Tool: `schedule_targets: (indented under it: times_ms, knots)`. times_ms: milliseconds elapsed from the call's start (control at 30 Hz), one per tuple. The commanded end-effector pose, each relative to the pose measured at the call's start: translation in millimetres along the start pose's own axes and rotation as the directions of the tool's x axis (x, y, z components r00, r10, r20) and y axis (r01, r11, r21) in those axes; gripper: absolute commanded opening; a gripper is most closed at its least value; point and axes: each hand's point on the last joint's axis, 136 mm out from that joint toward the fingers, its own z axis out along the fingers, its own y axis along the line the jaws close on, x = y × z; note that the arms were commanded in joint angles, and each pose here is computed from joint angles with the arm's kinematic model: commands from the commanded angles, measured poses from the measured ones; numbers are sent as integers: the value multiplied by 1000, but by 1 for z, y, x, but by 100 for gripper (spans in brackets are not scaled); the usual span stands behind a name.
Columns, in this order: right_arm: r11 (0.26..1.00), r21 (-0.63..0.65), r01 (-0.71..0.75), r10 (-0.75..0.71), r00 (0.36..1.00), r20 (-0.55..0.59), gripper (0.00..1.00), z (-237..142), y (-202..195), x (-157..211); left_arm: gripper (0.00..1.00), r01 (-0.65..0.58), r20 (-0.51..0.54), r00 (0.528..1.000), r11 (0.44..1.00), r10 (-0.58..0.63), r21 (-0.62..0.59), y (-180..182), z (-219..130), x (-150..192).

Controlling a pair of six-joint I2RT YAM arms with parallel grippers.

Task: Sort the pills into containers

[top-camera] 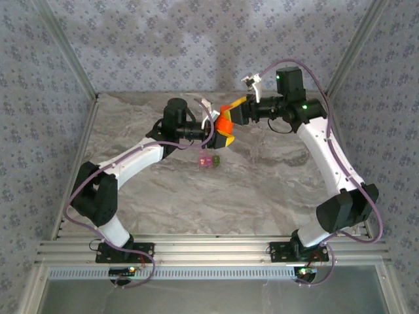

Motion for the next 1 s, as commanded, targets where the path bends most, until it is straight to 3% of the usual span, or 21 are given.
schedule_targets:
  times_ms: [0, 167, 400, 633, 733, 867, 967]
  knots:
    - [1000, 20, -10, 10, 1000, -6, 56, 4, -4, 2, 0, -80, 40, 996, 997, 79, 10, -7, 0, -22]
    - [992, 113, -52, 50, 999, 17, 49, 12, -17, 7, 0, -88, 66, 994, 994, 93, -65, 3, 0, -27]
    - [951, 256, -172, 157, 985, 78, 48, 29, -37, 13, 0, -99, 106, 987, 974, 122, -204, 19, 4, -31]
    - [937, 284, -203, 179, 978, 107, 48, 38, -42, 15, 0, -91, 140, 982, 963, 130, -254, 23, 8, -32]
    - [938, 280, -203, 183, 978, 95, 58, 33, -40, 16, 0, -83, 138, 983, 960, 123, -266, 26, 7, -30]
    - [948, 249, -197, 159, 973, 165, 79, 3, -39, 0, 0, -73, 131, 985, 956, 114, -283, 31, 5, -28]
    - [969, 203, -143, 103, 976, 193, 85, -26, -25, -6, 0, -74, 135, 984, 958, 115, -276, 31, -2, -31]
